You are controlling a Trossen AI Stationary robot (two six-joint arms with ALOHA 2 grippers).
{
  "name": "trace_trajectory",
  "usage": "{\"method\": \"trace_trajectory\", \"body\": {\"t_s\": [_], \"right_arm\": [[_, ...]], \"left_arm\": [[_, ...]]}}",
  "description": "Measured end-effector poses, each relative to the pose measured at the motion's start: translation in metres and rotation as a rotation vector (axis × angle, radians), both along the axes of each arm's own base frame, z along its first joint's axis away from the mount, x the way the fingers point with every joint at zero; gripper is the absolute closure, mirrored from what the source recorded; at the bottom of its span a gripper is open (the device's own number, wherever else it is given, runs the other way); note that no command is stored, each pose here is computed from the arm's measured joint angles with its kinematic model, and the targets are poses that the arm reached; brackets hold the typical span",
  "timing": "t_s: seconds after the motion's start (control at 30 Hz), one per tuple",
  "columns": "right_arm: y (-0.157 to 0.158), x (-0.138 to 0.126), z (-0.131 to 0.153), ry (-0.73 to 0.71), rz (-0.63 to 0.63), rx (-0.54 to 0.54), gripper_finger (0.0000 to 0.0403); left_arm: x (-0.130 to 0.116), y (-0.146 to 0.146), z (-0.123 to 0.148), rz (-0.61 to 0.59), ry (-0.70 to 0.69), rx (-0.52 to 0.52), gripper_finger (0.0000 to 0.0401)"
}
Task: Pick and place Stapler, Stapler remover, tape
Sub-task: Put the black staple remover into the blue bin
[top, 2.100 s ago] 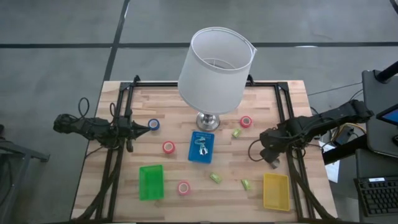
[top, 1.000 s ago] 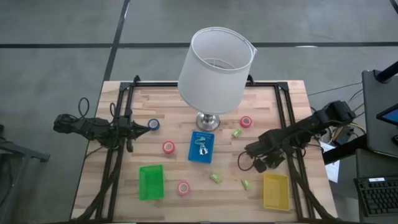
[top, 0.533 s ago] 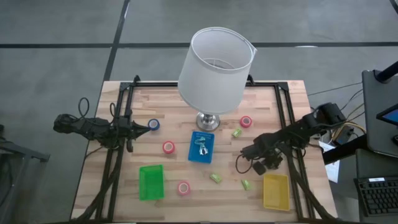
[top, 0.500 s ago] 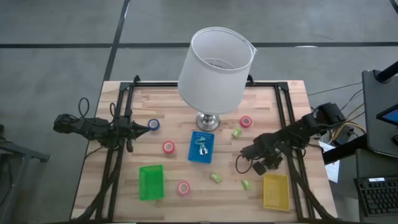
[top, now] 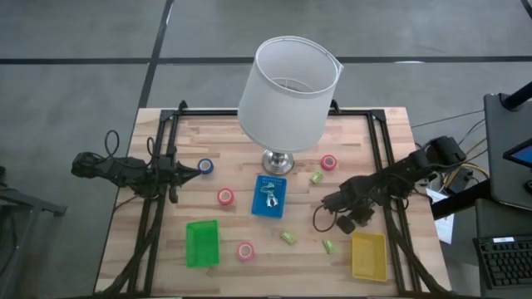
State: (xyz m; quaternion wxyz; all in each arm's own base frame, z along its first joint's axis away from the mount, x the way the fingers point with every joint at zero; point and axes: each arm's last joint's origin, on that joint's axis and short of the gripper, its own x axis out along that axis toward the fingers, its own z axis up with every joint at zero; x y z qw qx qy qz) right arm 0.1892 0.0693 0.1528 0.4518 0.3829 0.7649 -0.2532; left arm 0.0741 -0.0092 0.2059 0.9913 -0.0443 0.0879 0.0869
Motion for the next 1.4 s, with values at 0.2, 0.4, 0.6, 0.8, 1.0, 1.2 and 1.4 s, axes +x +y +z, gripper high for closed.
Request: {"method": "trace_trajectory", "body": {"t_s": [0.2, 0.4, 0.6, 0.8, 1.0, 1.2, 1.4], "right_arm": [[0.003, 0.029, 0.033, -0.198, 0.013, -0.097, 0.0395], [0.005, 0.069, 0.072, -0.498, 0.147, -0.224, 0.0395], [-0.011, 0.112, 0.093, -0.668, 0.140, -0.288, 0.0395], [-0.042, 0.157, 0.089, -0.693, 0.217, -0.342, 0.0395], [-0.039, 0.198, 0.088, -0.746, 0.321, -0.295, 0.0395], [-0.036, 0.225, 0.071, -0.734, 0.365, -0.263, 0.0394], [-0.031, 0.246, 0.046, -0.712, 0.402, -0.146, 0.0394]], "left_arm": [[0.000, 0.000, 0.000, 0.000, 0.000, 0.000, 0.0378], [0.000, 0.000, 0.000, 0.000, 0.001, 0.001, 0.0378], [0.000, 0.000, 0.000, 0.000, 0.005, 0.002, 0.0378], [0.000, 0.000, 0.000, 0.000, 0.006, 0.002, 0.0378], [0.000, 0.000, 0.000, 0.000, 0.006, 0.002, 0.0378], [0.000, 0.000, 0.000, 0.000, 0.006, 0.002, 0.0378], [0.000, 0.000, 0.000, 0.000, 0.007, 0.002, 0.0378]]}}
